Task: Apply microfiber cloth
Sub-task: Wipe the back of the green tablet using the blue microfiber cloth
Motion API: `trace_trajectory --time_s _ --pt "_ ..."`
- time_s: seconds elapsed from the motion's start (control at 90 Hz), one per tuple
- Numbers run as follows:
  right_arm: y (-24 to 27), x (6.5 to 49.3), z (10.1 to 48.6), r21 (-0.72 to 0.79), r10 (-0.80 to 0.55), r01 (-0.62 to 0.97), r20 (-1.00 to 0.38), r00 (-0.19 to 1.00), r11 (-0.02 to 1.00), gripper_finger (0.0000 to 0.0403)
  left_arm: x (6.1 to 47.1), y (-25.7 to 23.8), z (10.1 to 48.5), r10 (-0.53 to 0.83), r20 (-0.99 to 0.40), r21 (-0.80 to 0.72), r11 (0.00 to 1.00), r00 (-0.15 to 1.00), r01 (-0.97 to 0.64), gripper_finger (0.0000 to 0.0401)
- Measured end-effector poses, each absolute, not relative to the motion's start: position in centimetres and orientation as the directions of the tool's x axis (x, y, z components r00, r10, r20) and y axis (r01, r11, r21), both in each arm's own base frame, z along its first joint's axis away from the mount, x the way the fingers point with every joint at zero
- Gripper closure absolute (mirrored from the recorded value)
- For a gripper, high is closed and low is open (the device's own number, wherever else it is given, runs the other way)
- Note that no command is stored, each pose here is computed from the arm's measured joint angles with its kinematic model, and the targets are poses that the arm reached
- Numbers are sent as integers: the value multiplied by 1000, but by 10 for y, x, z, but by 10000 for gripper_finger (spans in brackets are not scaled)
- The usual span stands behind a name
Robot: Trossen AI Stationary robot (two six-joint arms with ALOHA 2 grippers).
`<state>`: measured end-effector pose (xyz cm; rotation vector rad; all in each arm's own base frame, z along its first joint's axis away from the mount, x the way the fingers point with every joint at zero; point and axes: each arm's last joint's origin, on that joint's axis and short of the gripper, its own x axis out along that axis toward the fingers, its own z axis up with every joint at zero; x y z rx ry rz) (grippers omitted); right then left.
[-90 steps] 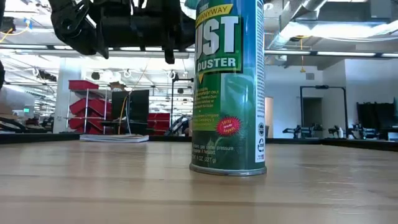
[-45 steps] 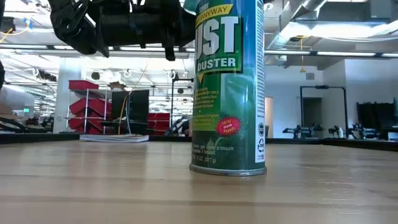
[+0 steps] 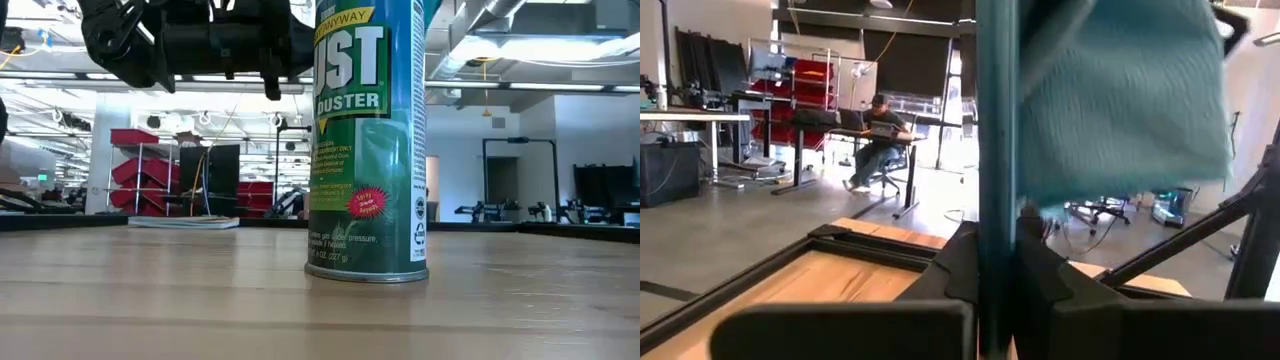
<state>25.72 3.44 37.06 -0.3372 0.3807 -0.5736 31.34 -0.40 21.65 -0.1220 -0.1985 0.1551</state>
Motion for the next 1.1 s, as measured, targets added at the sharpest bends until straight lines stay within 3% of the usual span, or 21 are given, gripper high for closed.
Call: trace_trajectory --time_s 0.367,1.1 --pt "34 256 365 -386 -585 466 -296 755 796 403 313 -4 217 161 189 -133 982 969 -137 399" --pt "51 285 326 -372 -482 334 -447 753 866 403 313 -4 217 154 196 -97 986 968 -137 399"
